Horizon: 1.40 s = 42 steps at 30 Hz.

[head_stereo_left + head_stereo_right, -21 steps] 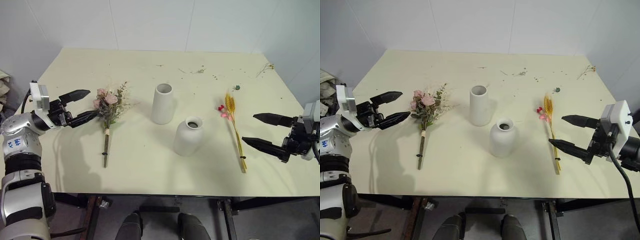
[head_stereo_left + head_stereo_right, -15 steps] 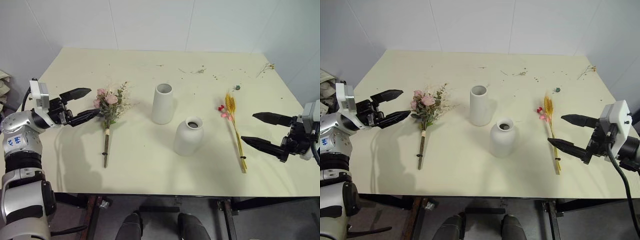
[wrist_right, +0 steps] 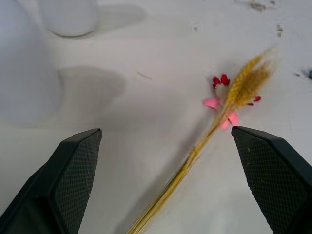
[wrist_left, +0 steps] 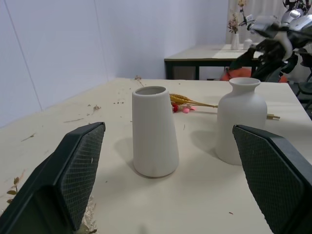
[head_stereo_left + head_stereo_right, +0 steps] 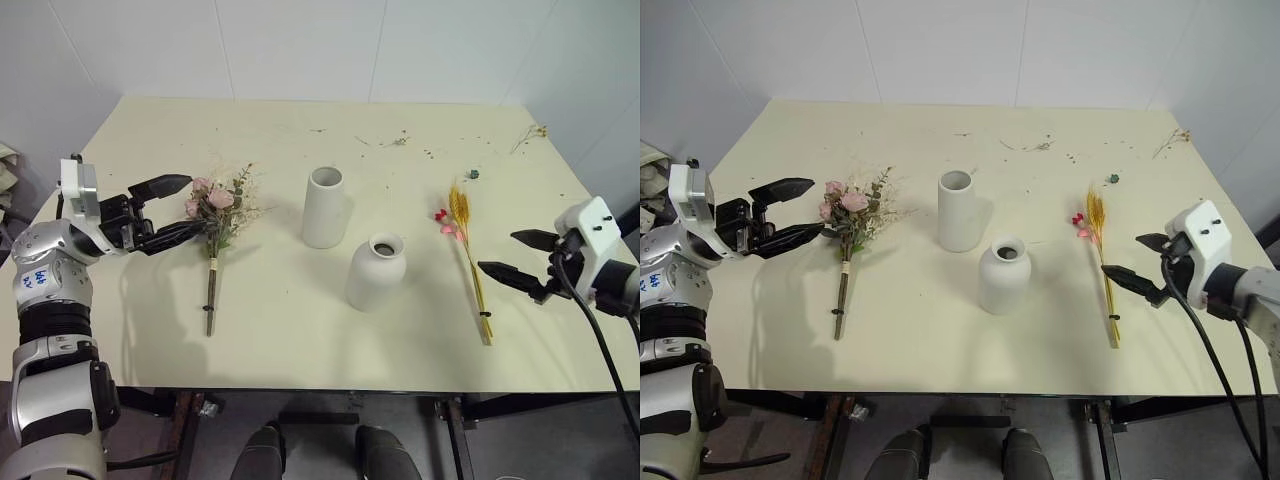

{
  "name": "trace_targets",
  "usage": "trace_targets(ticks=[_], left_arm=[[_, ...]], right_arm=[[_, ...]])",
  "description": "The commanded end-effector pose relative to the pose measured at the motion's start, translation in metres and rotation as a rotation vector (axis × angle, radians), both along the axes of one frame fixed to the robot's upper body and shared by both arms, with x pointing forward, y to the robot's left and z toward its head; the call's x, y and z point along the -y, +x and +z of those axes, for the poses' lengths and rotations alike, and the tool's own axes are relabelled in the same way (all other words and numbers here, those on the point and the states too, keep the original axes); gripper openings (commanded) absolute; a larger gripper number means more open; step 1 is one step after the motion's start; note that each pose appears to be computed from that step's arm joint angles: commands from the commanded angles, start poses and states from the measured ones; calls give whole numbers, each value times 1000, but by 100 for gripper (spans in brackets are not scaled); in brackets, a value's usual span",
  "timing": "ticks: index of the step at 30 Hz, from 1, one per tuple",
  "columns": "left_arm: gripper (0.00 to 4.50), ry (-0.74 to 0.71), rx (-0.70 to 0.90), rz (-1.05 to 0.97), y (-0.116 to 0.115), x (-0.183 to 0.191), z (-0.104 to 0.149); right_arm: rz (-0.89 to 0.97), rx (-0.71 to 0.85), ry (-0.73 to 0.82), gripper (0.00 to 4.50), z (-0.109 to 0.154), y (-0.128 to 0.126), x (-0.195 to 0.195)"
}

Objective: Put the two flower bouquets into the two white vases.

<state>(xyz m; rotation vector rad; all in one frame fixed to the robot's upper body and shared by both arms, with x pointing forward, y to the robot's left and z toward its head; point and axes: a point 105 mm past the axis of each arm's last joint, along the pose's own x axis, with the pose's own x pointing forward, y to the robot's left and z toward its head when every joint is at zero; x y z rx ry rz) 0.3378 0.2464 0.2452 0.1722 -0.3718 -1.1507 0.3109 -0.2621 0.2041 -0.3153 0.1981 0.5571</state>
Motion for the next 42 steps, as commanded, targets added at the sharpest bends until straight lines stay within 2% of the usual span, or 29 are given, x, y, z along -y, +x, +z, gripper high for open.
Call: trace_targets(ticks=[1, 12, 20, 23, 28, 34, 35, 38, 42], left_arm=[[447, -28, 96, -39, -4, 6, 24], [447, -47, 93, -122, -4, 26, 22], [447, -23, 79, -176, -18, 30, 22], [450, -24, 71, -199, -22, 31, 23], [450, 0, 50, -207, -25, 30, 21], [450, -41, 30, -210, -26, 27, 21], [450, -47, 20, -209, -26, 25, 20], [450, -34, -16, -200, -26, 20, 13], [450, -70, -1, -214, -26, 19, 17]], right_arm=[[-68, -31, -25, 450, -7, 14, 3], [-268, -162, -85, 450, -49, 60, 17], [-280, -228, -56, 450, -64, 69, 17], [-281, -252, -36, 392, -68, 70, 15], [-259, -239, -21, 220, -67, 71, 7], [-270, -191, 12, 14, -58, 72, 4], [-269, -180, 24, 2, -55, 72, 4], [-271, -135, 45, 2, -42, 71, 5], [-237, -35, 74, 2, -15, 68, 0]])
